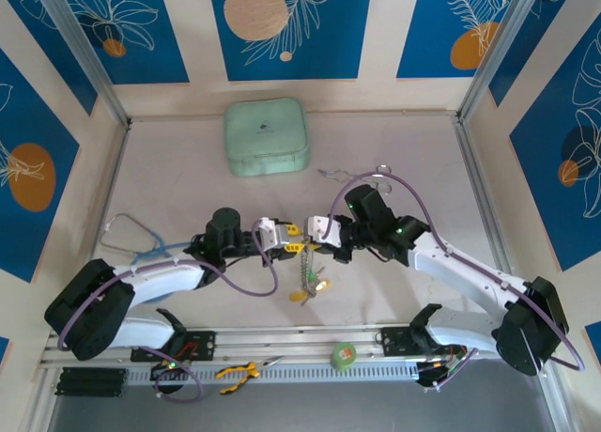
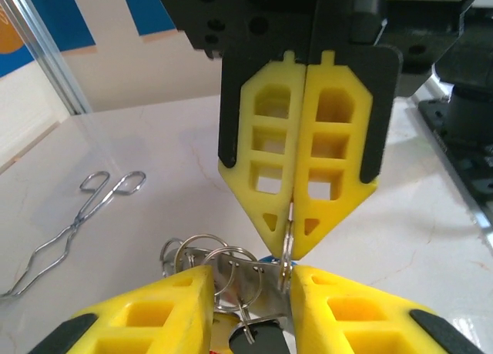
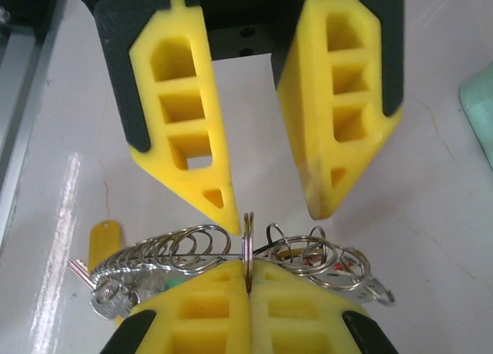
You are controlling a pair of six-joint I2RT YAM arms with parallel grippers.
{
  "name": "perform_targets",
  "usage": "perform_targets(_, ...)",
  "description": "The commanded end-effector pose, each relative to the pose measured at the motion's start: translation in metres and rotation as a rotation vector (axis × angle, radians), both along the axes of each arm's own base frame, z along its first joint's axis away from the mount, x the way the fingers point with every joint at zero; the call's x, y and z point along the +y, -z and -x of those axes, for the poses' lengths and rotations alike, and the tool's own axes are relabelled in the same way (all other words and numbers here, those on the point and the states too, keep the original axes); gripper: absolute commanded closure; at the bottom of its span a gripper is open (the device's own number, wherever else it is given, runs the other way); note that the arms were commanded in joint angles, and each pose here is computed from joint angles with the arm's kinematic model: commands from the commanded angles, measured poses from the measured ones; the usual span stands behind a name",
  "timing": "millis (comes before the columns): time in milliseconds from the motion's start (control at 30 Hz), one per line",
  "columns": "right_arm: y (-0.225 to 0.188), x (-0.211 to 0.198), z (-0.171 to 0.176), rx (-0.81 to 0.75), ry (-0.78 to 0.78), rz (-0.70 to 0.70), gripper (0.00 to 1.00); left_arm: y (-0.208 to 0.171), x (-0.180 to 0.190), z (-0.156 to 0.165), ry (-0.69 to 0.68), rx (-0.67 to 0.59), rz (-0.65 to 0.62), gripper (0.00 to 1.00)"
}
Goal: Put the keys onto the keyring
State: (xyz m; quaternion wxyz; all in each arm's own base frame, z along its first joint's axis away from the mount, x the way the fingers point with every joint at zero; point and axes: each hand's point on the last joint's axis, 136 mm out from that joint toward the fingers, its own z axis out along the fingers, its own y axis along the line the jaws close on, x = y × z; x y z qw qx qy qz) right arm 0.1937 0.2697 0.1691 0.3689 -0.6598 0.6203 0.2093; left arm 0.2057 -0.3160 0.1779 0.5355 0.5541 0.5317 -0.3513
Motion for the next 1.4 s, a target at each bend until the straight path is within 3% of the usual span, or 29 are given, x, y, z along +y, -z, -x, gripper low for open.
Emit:
perform_targets(0,-0.003,-0.002,-0.001,-0.047,-0.023,0.082,1.00,0.002,-0.002,-0.001,0.005,-0.024,-0.057,0.68)
perform_targets(133,-0.003,0.001,0.000,-0.066,-0.044,0.127,1.00,0.001,-0.004,-0.002,0.014,-0.026,-0.061,0.70)
perform_targets(300,-0.005,0.006,0.002,-0.082,-0.060,0.157,1.00,-0.002,-0.005,-0.001,0.022,-0.029,-0.060,0.87)
perform_targets(667,-0.023,0.022,0.007,-0.057,-0.053,0.036,1.00,-0.011,-0.008,-0.002,0.026,-0.018,0.006,0.82)
perform_targets(833,-0.030,0.021,0.009,-0.047,-0.045,-0.032,1.00,-0.011,-0.007,0.002,0.039,-0.022,0.016,0.99)
perform_targets(1067,-0.034,0.003,0.004,-0.012,0.009,-0.225,0.74,-0.011,-0.005,0.011,0.064,-0.009,0.067,1.00)
perform_targets(1367,-0.022,0.002,0.002,0.020,0.013,-0.254,0.71,-0.015,-0.007,0.017,0.097,0.015,0.131,1.00)
